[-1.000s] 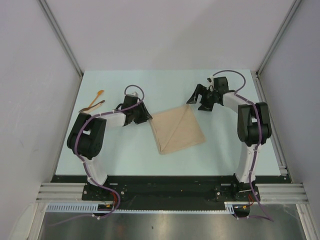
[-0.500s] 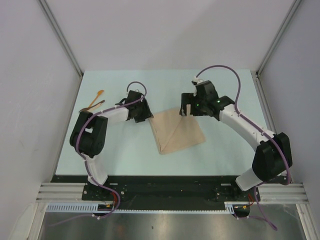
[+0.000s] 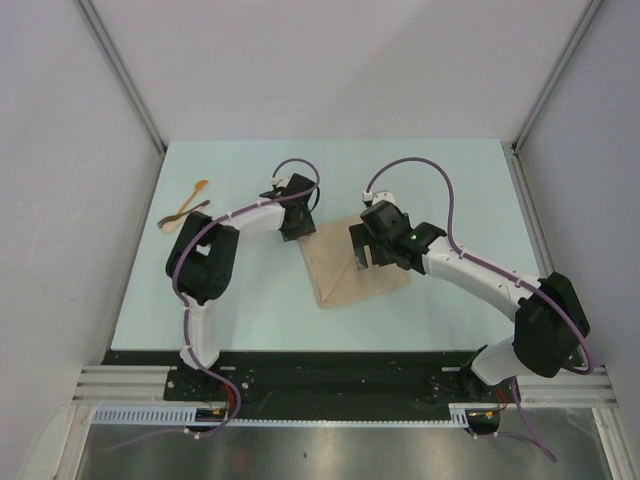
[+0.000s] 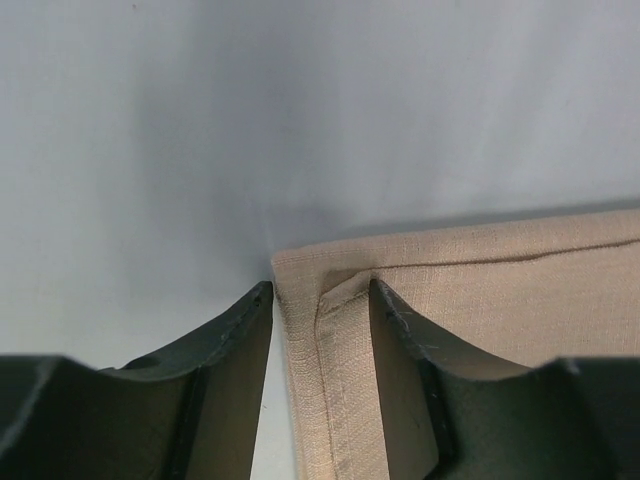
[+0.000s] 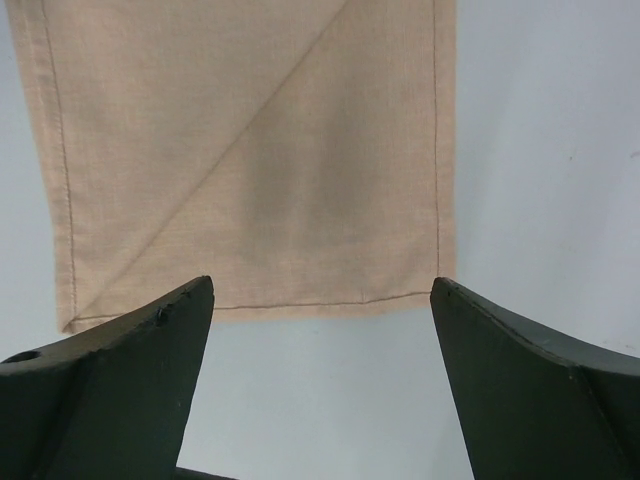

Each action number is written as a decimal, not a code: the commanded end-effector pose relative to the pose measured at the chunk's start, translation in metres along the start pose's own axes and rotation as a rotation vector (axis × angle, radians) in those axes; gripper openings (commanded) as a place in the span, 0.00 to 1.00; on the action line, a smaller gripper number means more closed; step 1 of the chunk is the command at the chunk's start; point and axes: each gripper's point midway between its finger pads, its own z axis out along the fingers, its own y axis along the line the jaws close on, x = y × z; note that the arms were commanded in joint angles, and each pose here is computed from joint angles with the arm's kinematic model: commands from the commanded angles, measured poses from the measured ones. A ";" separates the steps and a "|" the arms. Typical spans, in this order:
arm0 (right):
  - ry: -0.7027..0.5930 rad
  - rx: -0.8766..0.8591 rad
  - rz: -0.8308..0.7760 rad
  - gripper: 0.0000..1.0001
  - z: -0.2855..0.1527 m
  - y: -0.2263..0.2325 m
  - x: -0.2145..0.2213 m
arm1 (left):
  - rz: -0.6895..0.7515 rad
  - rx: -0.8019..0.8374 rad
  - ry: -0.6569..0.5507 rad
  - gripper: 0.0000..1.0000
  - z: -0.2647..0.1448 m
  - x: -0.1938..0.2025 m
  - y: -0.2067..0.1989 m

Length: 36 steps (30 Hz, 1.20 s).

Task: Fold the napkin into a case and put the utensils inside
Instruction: Pick up the upper triangle-folded napkin from the center of the board.

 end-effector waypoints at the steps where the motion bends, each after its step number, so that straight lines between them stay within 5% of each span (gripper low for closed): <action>1: -0.070 -0.011 0.041 0.94 -0.007 0.002 -0.007 | -0.005 -0.160 0.041 0.48 0.007 0.020 0.030; 11: -0.051 -0.053 0.042 0.94 0.002 0.021 0.014 | 0.015 -0.147 0.033 0.47 0.005 0.032 0.028; 22: -0.009 -0.059 0.015 0.94 0.010 0.030 0.031 | -0.011 0.055 -0.119 0.47 -0.038 -0.007 -0.002; 36: -0.013 -0.113 0.026 0.93 0.004 0.042 0.037 | 0.014 -0.034 -0.050 0.40 -0.008 0.008 0.006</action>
